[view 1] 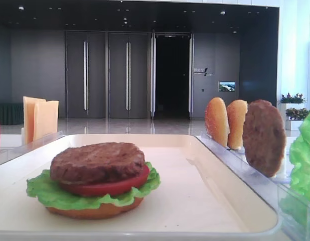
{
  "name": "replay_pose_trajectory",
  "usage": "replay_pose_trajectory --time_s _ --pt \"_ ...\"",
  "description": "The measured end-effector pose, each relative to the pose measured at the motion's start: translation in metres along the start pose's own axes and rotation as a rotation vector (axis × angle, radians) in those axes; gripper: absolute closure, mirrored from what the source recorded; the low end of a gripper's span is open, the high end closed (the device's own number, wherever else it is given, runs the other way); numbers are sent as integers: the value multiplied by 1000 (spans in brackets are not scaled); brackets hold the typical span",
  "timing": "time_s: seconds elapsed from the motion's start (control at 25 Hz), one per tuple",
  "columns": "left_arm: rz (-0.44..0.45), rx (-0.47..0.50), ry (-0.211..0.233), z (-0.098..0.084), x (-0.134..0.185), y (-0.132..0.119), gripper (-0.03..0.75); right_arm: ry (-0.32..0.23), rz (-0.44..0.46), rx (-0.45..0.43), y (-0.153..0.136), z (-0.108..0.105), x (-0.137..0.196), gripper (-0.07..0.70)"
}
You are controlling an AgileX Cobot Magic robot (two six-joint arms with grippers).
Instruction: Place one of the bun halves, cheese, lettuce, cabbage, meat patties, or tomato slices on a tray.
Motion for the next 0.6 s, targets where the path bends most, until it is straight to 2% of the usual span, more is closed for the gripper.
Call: replay_pose_trajectory --time_s 0.6 --pt "0 0 0 0 0 0 554 0 0 -1 0 0 0 252"
Point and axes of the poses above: a point on each arm's last joint axis where the gripper is mounted, y pointing back along that axis away from the gripper, z along the wrist's bending axis when the last joint is at zero, x = y × z, the point moved 4 cm from there along -y, pointing out along that axis toward the gripper, and after that the axes turned 3 degrees about -y, right-handed, at the moved point
